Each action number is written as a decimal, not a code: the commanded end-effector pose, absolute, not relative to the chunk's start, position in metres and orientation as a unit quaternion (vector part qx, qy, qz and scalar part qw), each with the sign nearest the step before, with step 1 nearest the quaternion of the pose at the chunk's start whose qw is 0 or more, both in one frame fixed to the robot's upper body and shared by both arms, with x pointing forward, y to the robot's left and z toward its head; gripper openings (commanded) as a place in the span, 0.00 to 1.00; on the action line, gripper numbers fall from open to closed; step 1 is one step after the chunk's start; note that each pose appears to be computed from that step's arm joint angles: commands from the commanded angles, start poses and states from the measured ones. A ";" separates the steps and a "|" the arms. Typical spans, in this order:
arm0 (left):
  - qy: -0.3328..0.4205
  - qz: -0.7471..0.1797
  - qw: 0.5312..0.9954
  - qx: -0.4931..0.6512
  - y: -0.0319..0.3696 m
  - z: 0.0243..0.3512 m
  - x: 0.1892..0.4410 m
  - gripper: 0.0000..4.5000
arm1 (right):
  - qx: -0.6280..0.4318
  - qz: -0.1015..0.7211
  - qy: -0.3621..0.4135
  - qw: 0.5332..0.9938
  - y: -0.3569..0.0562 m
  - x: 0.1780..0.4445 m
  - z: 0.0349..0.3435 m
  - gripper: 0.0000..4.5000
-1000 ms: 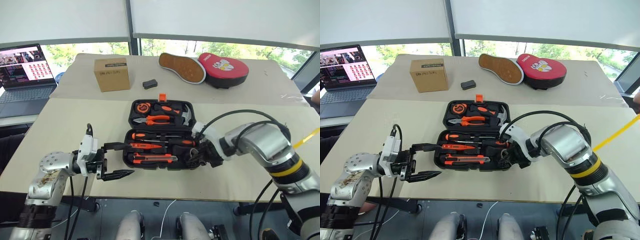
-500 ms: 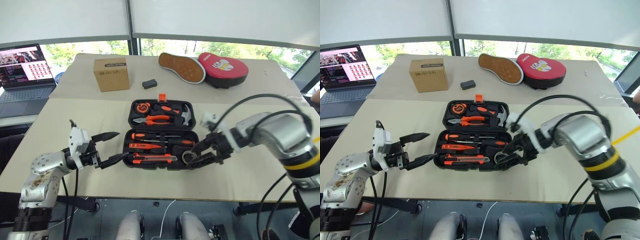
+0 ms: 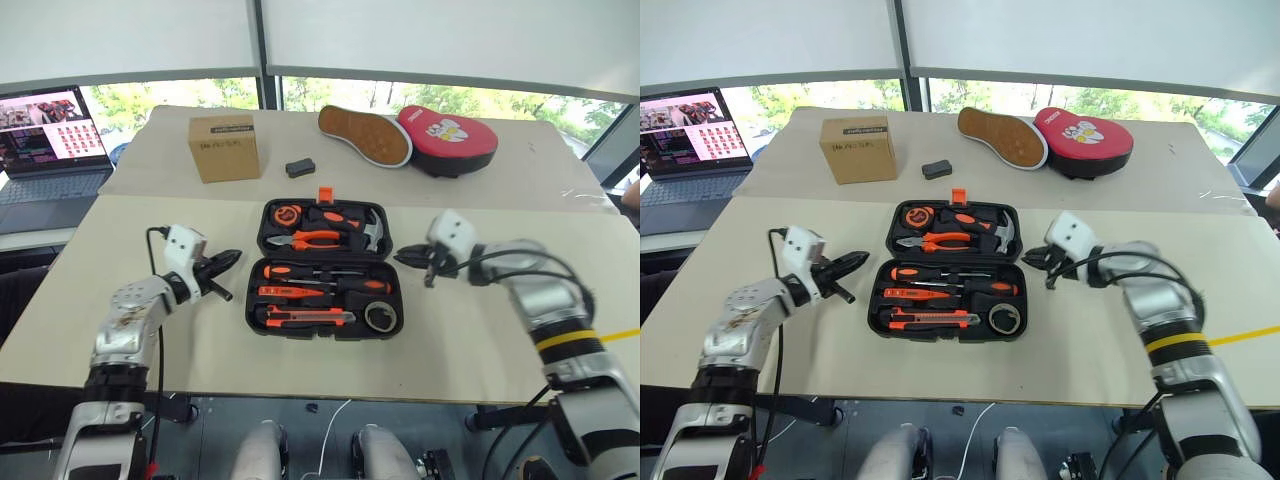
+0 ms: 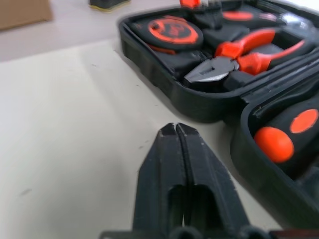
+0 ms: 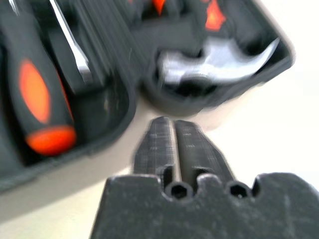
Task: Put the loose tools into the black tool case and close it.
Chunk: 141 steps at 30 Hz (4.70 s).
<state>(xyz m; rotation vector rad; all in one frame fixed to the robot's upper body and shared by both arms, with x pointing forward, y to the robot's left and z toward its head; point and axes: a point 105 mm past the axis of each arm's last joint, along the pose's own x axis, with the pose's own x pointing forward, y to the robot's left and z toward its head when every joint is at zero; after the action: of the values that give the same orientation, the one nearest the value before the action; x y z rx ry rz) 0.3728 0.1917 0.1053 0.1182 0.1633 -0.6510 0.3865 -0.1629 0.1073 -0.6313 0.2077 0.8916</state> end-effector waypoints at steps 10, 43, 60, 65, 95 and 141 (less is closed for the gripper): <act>0.101 -0.441 0.889 0.075 0.150 0.099 0.363 0.00 | -0.293 0.487 0.067 0.820 -0.142 0.363 0.110 0.00; 0.310 -0.311 0.898 0.001 0.171 0.151 0.380 0.99 | -0.061 0.267 0.369 0.888 -0.183 0.377 0.160 0.98; 0.305 -0.275 0.912 -0.017 0.165 0.131 0.398 0.90 | -0.072 0.241 0.399 0.882 -0.175 0.387 0.134 0.94; 0.314 -0.290 0.903 -0.043 0.156 0.123 0.397 0.56 | -0.078 0.221 0.434 0.870 -0.180 0.387 0.115 0.62; -0.124 -0.372 0.919 0.045 0.199 0.154 0.303 0.08 | -0.463 0.357 -0.132 0.801 -0.159 0.298 0.145 0.00; 0.062 -0.513 0.851 0.093 0.174 0.104 0.343 0.00 | -0.322 0.435 0.043 0.839 -0.139 0.284 0.078 0.00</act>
<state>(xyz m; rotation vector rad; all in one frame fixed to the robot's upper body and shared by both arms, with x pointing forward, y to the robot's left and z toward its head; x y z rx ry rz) 0.3486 0.1811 0.0846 0.2548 0.2220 -1.0518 0.2632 -0.1260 0.0695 -0.6456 0.1258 1.0304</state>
